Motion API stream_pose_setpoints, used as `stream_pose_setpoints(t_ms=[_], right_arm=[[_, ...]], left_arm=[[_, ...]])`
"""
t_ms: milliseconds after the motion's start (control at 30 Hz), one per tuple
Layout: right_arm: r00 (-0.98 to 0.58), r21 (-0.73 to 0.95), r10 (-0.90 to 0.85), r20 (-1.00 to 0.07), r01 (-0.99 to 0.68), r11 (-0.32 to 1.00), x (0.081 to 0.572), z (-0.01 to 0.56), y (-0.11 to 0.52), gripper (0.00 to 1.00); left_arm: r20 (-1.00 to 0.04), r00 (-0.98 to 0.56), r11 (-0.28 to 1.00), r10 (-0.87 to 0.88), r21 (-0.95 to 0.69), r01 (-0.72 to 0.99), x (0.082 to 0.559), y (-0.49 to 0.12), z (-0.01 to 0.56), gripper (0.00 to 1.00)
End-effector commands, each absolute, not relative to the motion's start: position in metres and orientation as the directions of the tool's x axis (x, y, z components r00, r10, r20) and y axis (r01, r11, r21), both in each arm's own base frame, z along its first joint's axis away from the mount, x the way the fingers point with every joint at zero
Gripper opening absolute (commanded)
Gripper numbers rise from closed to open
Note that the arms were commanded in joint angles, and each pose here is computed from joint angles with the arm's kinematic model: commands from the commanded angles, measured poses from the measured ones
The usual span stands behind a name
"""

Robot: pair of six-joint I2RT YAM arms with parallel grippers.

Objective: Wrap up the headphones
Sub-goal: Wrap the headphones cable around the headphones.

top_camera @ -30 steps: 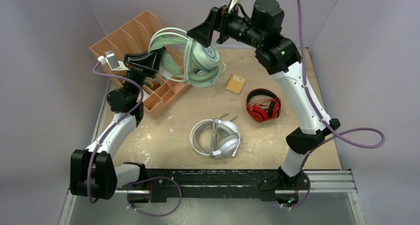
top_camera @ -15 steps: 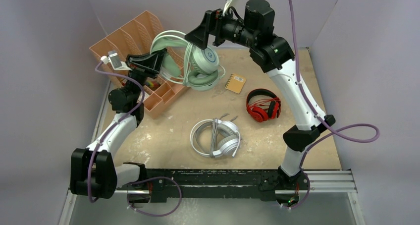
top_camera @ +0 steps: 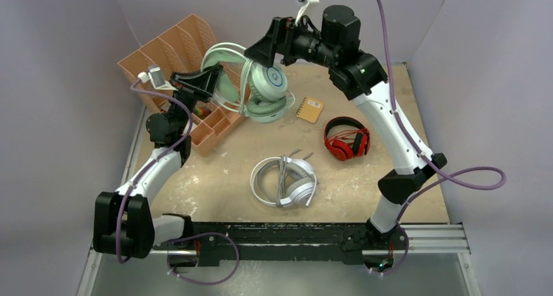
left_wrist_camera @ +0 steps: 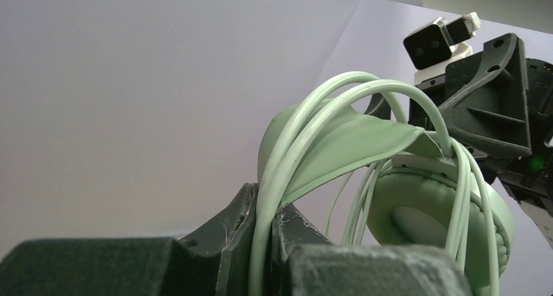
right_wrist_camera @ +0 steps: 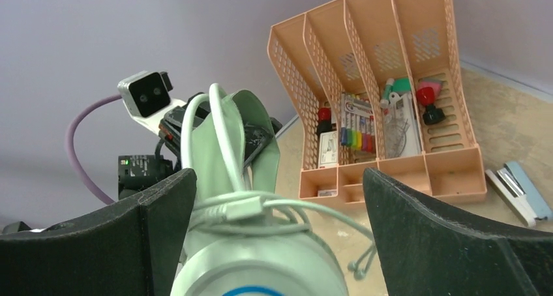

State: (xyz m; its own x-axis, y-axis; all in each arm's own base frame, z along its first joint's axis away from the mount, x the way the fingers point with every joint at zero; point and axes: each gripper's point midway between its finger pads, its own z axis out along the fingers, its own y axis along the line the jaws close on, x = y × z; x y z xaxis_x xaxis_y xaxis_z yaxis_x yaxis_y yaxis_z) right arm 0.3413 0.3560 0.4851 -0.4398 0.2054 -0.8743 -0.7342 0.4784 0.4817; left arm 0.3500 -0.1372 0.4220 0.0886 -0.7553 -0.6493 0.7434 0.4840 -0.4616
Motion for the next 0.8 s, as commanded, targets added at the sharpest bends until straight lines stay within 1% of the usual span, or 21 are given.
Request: stream_pose_setpoints(t_ms=[0,133,267,400,533,767], right_arm=[[-0.375,0.443,0.237,-0.896,-0.740,0.505,0.325,0.513,0.334,0.99],[-0.350,0.404,0.206,-0.914,-0.731,0.550,0.327,0.511,0.325,0.99],[-0.335,0.375,0.178,-0.925,-0.735,0.565,0.329,0.510,0.323,0.99],[-0.348,0.349,0.115,-0.930,-0.747,0.565,0.332,0.492,0.329,0.99],[-0.336,0.308,0.073,-0.939,-0.727,0.614,0.349,0.477,0.329,0.99],[-0.355,0.306,0.053,-0.933,-0.712,0.632,0.363,0.459,0.335,0.99]], left_arm=[[-0.553,0.150,0.467,-0.820,-0.494,0.734,0.343,-0.120,0.444,0.00],[-0.562,0.128,0.459,-0.817,-0.499,0.735,0.343,-0.124,0.437,0.00],[-0.577,0.099,0.456,-0.811,-0.517,0.724,0.347,-0.128,0.426,0.00],[-0.586,0.071,0.442,-0.807,-0.520,0.731,0.347,-0.136,0.419,0.00],[-0.588,0.057,0.432,-0.807,-0.521,0.736,0.345,-0.142,0.415,0.00],[-0.598,0.043,0.432,-0.801,-0.526,0.733,0.344,-0.148,0.412,0.00]])
